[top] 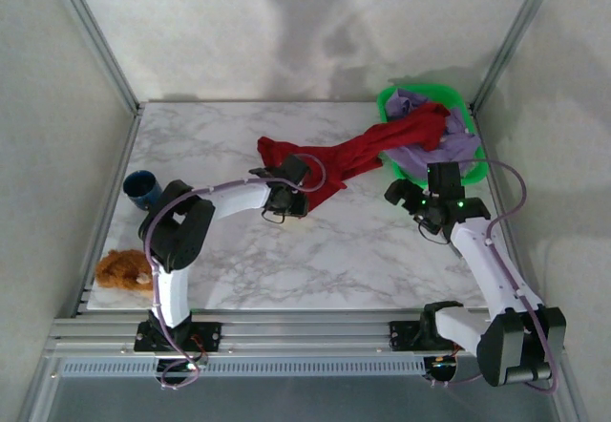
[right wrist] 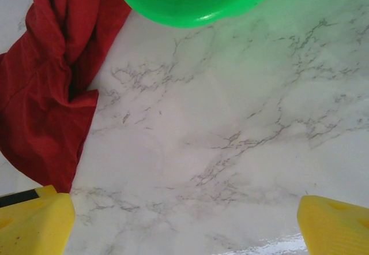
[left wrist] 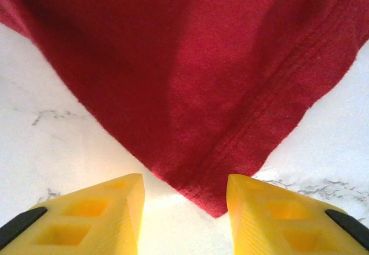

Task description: Fold and stack the t-shirts

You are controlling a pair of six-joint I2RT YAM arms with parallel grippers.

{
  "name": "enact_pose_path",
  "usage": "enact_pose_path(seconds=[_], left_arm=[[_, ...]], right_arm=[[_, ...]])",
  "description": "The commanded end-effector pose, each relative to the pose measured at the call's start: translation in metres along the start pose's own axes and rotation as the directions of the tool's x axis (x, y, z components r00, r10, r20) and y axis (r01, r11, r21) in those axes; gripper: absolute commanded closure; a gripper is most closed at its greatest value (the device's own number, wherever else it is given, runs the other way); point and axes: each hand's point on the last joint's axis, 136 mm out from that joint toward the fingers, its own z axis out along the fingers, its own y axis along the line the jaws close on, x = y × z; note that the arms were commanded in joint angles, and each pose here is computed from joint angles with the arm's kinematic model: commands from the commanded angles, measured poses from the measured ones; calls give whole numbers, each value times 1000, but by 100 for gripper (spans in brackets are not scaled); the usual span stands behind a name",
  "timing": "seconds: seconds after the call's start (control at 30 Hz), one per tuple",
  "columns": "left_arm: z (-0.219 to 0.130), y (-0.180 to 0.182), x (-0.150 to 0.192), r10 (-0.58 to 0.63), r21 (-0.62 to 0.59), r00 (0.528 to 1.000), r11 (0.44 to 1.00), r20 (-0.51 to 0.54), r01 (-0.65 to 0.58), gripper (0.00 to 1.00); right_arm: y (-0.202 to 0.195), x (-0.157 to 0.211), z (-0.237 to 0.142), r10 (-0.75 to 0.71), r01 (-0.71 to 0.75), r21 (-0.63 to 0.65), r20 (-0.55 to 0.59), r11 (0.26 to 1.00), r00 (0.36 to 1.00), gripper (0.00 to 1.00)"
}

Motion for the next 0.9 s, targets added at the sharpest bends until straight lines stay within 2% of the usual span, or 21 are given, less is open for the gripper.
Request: enact_pose_path(seconds=[0.0, 0.17, 0.3, 0.4, 0.63, 0.73, 0.8, 0.87], left_arm=[[-1, -12, 0, 10, -15, 1000, 1000, 29, -9, 58], [6, -12, 3, 71, -111, 997, 992, 34, -67, 58], [10, 2, 1, 90, -207, 995, 975, 42, -79, 61], [17, 5, 3, 100, -215, 995, 972, 24, -93, 63], [17, -15, -6, 101, -134, 994, 986, 31, -96, 100], [-8, -11, -29, 111, -184, 989, 979, 102, -91, 100], [-39, -2, -51, 107, -232, 977, 971, 185, -63, 100], [-84, 10, -79, 79, -241, 946, 971, 314, -1, 100]], right_arm=[[-11, 5, 0, -4, 4, 29, 0, 1000, 1000, 1], [-10, 3, 1, -2, 2, 30, 0, 1000, 1000, 1], [-9, -4, -4, -6, 5, 46, 24, 999, 1000, 1], [-8, -7, -7, -18, 16, 50, 29, 999, 999, 1], [-16, -7, -16, -28, 25, 99, 30, 995, 999, 1], [-15, -12, -24, -41, 35, 109, 51, 993, 998, 1], [-14, -17, -31, -49, 40, 116, 74, 992, 996, 1], [-14, -23, -36, -52, 39, 132, 97, 991, 994, 1]])
